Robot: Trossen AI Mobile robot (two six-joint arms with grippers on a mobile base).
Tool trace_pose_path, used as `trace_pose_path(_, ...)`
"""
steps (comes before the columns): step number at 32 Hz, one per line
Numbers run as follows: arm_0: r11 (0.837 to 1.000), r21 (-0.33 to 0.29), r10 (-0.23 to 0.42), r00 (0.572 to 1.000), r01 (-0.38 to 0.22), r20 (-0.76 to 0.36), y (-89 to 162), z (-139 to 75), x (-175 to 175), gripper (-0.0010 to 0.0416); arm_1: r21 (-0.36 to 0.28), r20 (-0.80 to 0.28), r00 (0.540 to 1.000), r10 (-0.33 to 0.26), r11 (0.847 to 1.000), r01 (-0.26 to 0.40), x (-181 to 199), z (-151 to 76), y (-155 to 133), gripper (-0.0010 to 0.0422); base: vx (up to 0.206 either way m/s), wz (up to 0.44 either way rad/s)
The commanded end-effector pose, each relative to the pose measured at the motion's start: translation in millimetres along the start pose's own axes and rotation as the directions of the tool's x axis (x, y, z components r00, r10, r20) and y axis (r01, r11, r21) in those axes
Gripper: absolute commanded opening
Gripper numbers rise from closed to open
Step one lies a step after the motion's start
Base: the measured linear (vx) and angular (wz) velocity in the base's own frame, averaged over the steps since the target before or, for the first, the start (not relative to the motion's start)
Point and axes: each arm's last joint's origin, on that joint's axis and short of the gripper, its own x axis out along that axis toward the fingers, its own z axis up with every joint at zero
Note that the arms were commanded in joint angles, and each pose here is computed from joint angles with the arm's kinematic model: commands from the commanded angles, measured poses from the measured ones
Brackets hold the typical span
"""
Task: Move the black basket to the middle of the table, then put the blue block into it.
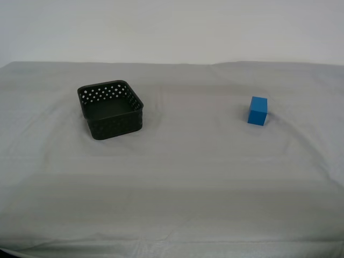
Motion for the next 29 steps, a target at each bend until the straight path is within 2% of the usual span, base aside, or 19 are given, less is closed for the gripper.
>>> trace_pose_path(1, 1.000, 0.001, -0.001, 0.999, 0.001, -0.049, 0, -5, 0, 0.0000, 0.001, 0.004, 1.000, -0.001, 1.000, 0.001, 0, 1, 0, 0.0000, 0.000, 0.000)
trace_pose_path(18, 1.000, 0.002, 0.000, 0.999, 0.000, -0.050, 0, -5, 0, 0.0000, 0.000, -0.014, 1.000, -0.006, 1.000, 0.006, 0, -1, 0, 0.0000, 0.000, 0.000)
trace_pose_path(20, 1.000, 0.003, 0.000, 0.999, 0.000, -0.050, 0, -5, 0, 0.0001, -0.015, -0.048, 0.999, -0.007, 1.000, 0.006, 0, -5, 0, 0.0000, 0.000, 0.000)
trace_pose_path(23, 1.000, 0.017, 0.001, 0.999, 0.000, -0.055, 0, -5, 0, 0.0001, -0.059, -0.174, 0.985, -0.007, 0.998, -0.003, 0, -13, 0, 0.0000, 0.000, 0.000)
trace_pose_path(27, 1.000, 0.027, 0.002, 0.998, 0.000, -0.068, 0, -6, 0, 0.0000, -0.068, -0.362, 0.932, -0.006, 0.997, -0.020, 3, -27, 0, 0.0000, 0.000, 0.000)
trace_pose_path(29, 1.000, 0.028, 0.002, 0.997, 0.000, -0.078, 1, -7, 0, 0.0001, -0.095, -0.440, 0.898, -0.006, 0.995, -0.039, 7, -33, 0, 0.0000, 0.000, 0.000)
